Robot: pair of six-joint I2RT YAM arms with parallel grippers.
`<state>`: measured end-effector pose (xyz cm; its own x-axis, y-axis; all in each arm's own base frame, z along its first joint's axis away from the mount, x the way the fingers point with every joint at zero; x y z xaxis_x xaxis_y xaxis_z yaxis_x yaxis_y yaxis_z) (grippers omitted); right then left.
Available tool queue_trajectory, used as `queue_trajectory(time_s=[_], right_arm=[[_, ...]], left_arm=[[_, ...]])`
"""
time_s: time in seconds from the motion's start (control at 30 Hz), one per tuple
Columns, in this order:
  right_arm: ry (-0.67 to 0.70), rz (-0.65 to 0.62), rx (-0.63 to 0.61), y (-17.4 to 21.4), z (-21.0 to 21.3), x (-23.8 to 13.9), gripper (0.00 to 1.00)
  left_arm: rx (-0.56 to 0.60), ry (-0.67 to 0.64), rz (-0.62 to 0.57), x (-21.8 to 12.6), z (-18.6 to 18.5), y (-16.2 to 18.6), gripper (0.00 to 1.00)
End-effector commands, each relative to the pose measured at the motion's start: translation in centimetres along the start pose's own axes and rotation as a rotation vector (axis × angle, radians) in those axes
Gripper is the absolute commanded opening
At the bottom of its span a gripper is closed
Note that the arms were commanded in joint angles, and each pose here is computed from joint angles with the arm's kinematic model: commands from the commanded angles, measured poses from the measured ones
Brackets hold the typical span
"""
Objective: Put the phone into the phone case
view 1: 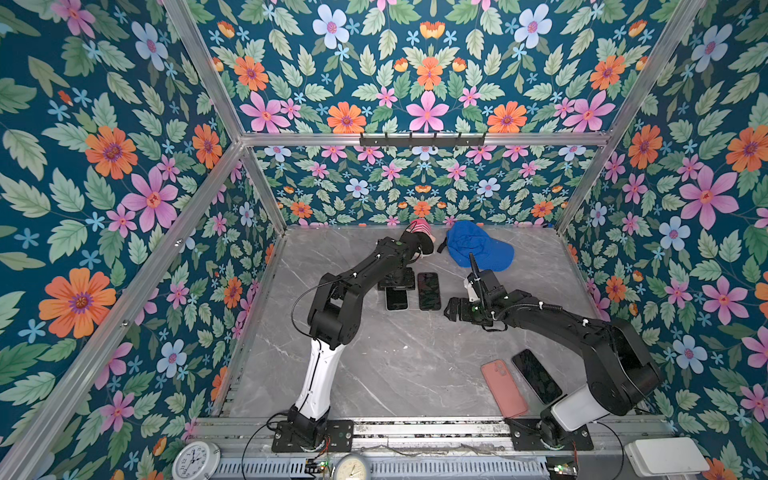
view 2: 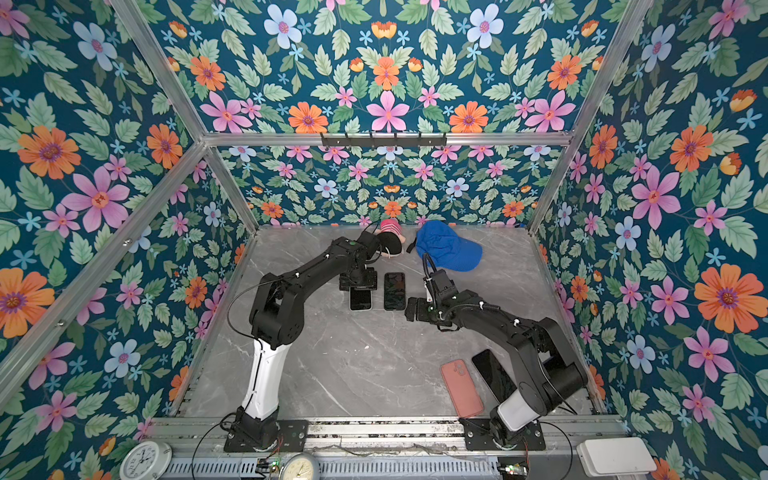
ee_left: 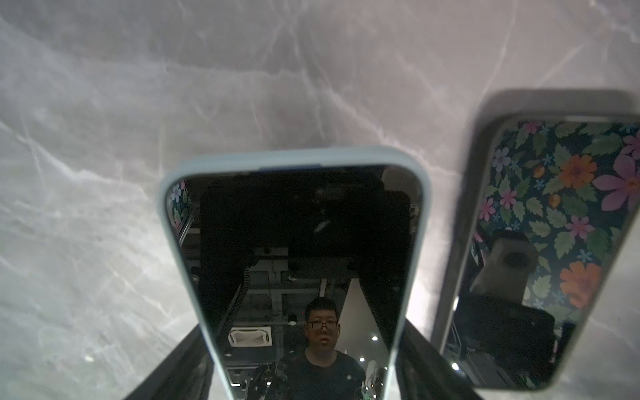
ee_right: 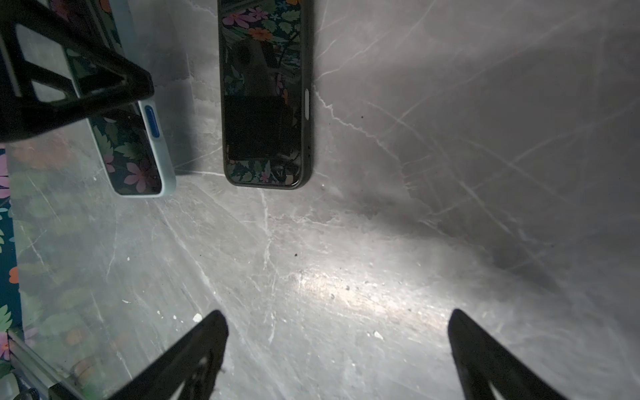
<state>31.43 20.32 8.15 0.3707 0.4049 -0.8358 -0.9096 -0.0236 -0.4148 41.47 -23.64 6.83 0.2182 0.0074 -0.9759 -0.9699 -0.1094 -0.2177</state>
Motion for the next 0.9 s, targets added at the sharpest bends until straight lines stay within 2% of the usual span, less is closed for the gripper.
queue_trajectory(time_s=[0.0, 0.87], right_arm=[[0.016, 0.007, -0.001, 0.1, -0.3, 0.0, 0.99], [0.01, 0.011, 0.005, 0.1, -0.1, 0.2, 0.99]], left_arm=[[0.038, -0.025, 0.007, 0.0, 0.4, -0.3, 0.57], [0.059, 0.059, 0.072, 2.2, -1.7, 0.2, 0.57]])
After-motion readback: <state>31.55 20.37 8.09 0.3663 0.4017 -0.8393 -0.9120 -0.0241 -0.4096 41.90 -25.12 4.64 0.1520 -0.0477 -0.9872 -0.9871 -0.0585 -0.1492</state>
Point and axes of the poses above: each gripper's point midway between its finger pads, its own x axis out along the fingers, its own z axis along the line the jaws close on, y = z × x, the point moved 1 cm from there along -x, back along the fingers, and after that the axes turned 8 degrees about -x, right-handed, at the moved point
